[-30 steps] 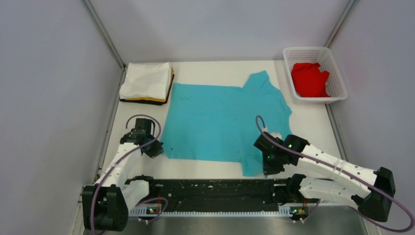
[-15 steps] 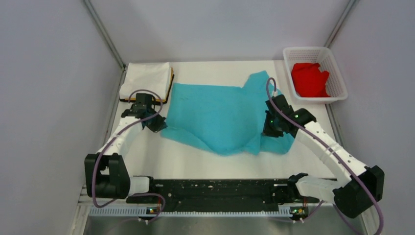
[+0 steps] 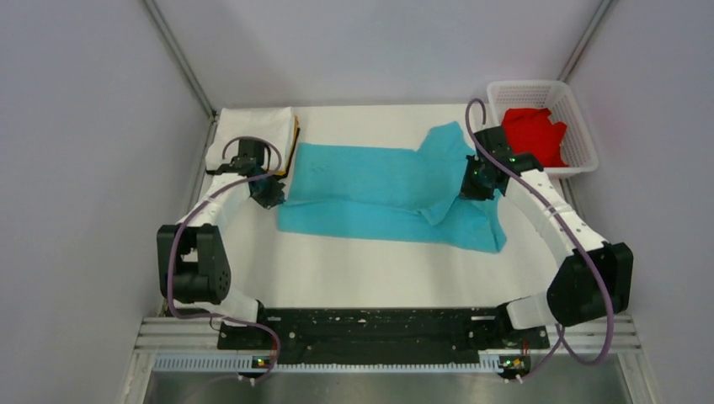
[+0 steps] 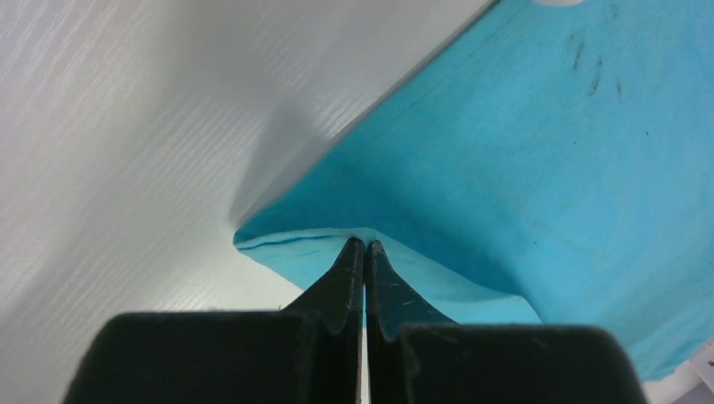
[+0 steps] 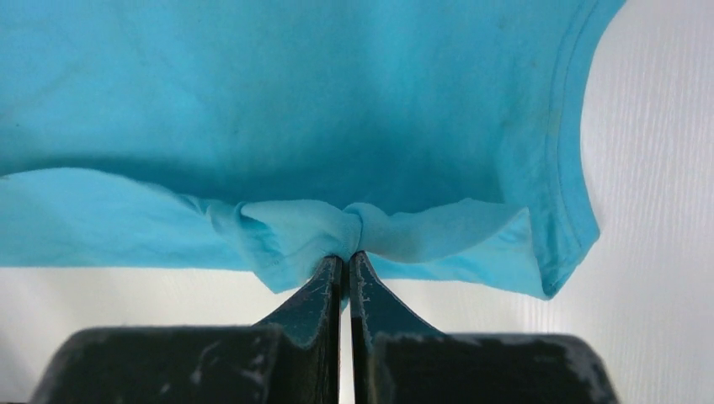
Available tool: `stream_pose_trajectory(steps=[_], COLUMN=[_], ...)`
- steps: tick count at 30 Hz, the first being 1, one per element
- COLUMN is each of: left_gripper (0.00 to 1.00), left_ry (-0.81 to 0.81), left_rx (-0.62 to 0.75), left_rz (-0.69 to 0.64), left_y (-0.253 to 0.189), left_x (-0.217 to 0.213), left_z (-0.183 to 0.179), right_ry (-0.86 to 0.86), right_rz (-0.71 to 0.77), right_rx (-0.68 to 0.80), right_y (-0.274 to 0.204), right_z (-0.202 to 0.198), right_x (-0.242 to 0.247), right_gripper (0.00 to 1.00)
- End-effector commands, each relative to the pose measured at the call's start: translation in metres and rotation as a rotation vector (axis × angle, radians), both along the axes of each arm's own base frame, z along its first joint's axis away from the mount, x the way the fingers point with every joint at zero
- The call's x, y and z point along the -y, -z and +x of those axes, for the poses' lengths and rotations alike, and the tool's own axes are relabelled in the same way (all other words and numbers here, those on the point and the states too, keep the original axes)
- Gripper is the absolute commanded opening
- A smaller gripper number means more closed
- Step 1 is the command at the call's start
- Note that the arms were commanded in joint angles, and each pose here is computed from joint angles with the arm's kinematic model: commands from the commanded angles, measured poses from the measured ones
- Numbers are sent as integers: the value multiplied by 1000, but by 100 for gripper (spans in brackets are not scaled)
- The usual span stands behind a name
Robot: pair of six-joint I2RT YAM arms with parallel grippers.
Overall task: Fold and stack the t-shirts
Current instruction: Fold the flattened tshirt in 1/3 of the way
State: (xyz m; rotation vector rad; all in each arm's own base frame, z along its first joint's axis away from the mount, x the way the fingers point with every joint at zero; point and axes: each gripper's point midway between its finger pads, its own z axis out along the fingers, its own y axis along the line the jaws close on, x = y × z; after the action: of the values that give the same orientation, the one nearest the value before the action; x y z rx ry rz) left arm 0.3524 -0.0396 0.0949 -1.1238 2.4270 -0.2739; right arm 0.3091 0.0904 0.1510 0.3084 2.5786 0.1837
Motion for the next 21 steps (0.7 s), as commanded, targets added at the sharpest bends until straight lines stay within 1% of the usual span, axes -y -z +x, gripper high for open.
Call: stream_pose_trajectory(steps=[1,4,8,9,10,11,12,14,15,16,17,18,20,21], left_gripper=[0,0,0,6,16,34,43,64,71,77,87,97,99,99], left_ry=[-19,-7,9,14,15,17,17,20,27,36,46,53,43,41], left_rx=[54,55,19,11,5,0,-4,3,20,29,51,61,65,65], left_rz=[38,37,41,43,45,46,47,44,43,42,44,58,87,93], left_y=[-10,-6,5,9,13,15,17,14,7,3,-7,-13,-20,-21], left_x=[-10,-9,-8,-8,-8,-8,-8,-7,-6,-6,-5,-7,-12,-13], left_z=[23,31,40,43,46,49,51,57,60,60,61,59,51,46], right_ry=[-40,-76,-66,-58,-49,-28,-18,33,62,72,72,74,71,70], right_rz=[12,-12,-17,-17,-14,-13,-13,-15,-27,-33,-35,-33,-22,-15], right_rx=[67,45,-15,-28,-40,-44,-31,-47,-40,-38,-48,-38,-1,14], right_y=[-16,-7,14,19,24,29,29,42,44,44,41,37,27,24], right_z=[32,44,63,69,76,88,99,123,135,143,145,147,141,135], right_x=[1,1,7,7,7,8,8,13,17,19,19,19,19,19], right_gripper=[0,0,1,3,5,6,9,19,29,52,62,67,77,79])
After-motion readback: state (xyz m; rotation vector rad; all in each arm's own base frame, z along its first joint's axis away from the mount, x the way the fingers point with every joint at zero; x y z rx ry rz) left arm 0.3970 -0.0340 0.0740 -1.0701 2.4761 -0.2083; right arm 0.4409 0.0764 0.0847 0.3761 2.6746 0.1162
